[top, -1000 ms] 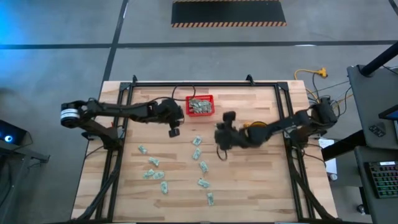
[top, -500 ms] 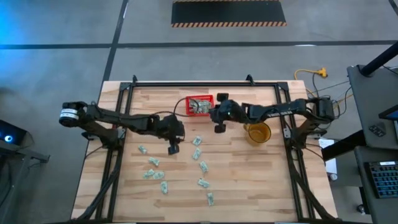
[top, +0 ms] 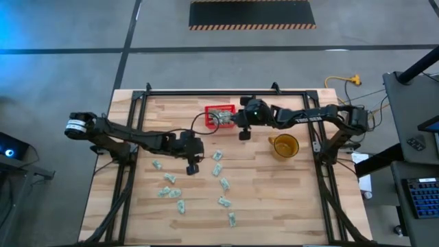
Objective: Pick and place Stevia / Truvia into bins
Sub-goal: Put the white stevia packet into the red bin
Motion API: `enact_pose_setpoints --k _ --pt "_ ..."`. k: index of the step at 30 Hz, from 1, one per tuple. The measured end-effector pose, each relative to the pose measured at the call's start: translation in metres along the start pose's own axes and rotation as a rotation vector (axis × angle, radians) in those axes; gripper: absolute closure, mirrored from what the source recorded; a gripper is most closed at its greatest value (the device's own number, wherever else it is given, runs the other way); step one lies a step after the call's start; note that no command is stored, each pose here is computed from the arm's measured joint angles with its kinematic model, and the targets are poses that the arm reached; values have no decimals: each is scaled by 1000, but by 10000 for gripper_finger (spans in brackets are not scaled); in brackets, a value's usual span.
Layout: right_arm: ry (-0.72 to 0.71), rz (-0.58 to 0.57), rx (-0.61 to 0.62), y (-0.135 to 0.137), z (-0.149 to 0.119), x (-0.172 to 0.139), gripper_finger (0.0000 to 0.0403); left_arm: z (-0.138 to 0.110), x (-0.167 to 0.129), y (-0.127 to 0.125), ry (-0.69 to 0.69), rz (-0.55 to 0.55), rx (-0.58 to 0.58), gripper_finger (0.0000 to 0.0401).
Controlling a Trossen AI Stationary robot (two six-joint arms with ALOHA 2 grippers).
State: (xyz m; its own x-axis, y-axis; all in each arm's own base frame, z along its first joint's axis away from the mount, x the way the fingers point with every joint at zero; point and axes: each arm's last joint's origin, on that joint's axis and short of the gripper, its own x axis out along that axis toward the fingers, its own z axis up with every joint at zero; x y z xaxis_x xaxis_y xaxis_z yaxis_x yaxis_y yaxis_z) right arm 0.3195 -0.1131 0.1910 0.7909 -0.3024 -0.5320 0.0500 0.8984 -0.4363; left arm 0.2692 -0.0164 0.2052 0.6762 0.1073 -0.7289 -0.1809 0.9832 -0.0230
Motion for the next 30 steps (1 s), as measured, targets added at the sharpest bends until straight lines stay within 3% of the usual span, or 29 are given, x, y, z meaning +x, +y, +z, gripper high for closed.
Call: enact_pose_setpoints --k 7,11,18,24,30 --pt "-93 -40 31 -5 -12 0 369 0 0 0 -6 12 2 303" --pt "-160 2 96 -7 -18 -1 369 0 0 1 -5 13 2 303" --pt "-150 -6 214 -13 -30 9 369 0 0 1 -8 29 4 303" --pt "-136 -59 202 -14 -34 35 369 0 0 1 -4 32 4 303" --pt "-91 -52 227 -15 -34 40 369 -1 0 1 0 32 8 303"
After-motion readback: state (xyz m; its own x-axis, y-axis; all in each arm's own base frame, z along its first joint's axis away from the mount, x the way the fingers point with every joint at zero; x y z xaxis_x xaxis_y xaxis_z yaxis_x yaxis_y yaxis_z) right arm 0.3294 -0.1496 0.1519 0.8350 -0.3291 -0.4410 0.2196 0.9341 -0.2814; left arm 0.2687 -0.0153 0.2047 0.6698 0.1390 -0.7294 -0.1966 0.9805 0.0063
